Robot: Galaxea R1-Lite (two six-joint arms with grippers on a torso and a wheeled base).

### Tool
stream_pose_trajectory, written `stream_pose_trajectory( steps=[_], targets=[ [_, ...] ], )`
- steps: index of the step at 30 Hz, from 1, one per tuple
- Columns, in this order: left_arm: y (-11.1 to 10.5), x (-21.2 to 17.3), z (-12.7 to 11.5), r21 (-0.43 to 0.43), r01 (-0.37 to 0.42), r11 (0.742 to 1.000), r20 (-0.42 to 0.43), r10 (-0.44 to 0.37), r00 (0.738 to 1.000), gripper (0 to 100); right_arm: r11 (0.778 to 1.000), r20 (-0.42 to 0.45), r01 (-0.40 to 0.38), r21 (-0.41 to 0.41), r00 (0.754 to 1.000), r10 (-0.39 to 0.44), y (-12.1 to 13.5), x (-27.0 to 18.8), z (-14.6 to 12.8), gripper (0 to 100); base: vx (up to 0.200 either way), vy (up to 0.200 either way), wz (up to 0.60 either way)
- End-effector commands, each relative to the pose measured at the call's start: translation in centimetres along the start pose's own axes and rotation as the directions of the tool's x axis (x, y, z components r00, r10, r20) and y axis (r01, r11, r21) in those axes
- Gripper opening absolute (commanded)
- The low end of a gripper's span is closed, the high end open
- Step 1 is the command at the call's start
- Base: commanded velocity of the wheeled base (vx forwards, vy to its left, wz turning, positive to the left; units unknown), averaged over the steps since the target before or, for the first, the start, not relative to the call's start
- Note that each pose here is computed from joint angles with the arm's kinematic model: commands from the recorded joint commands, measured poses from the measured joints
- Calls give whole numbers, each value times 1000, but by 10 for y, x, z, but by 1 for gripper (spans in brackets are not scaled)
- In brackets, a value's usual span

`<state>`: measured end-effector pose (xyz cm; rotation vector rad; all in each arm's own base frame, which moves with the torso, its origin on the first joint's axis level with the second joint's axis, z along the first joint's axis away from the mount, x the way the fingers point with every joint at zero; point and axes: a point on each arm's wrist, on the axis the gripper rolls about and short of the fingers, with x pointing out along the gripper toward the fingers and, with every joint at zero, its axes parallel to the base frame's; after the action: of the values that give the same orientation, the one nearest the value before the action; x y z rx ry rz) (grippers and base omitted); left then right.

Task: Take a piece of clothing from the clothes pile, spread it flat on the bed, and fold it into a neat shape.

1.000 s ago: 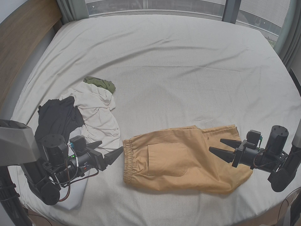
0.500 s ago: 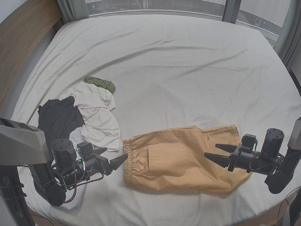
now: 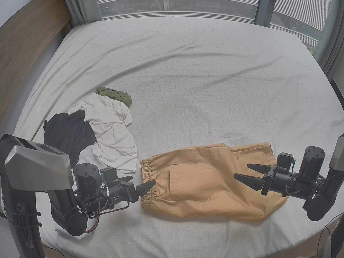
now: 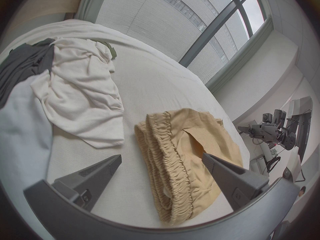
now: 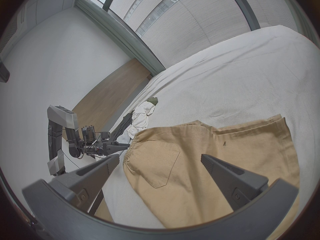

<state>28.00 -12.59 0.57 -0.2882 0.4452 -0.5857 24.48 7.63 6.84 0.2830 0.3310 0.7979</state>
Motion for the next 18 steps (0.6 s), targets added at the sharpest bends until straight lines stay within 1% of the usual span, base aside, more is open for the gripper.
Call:
stream_pose_trajectory(
  steps=[1,4,8,13,18],
  targets=[
    [4,11,-17,-17,-7,1000,-50,6,999,100,1000,1,2,0,1000,-2,0,-1,0,100,0,0,0],
    [6,14,-22,-23,-20,1000,-63,19,998,100,1000,2,1,-2,1000,-1,0,-1,0,100,0,0,0],
    [2,18,-24,-38,-8,999,-68,6,998,100,1000,2,1,-2,1000,-1,0,-1,0,100,0,0,0],
    [-5,26,-20,-91,21,996,-41,-25,999,100,1000,0,0,-3,1000,0,0,-1,0,100,0,0,0],
    [-7,29,-18,-118,30,993,-29,-34,999,100,1000,1,-1,-6,1000,1,0,0,0,100,0,0,0]
  ],
)
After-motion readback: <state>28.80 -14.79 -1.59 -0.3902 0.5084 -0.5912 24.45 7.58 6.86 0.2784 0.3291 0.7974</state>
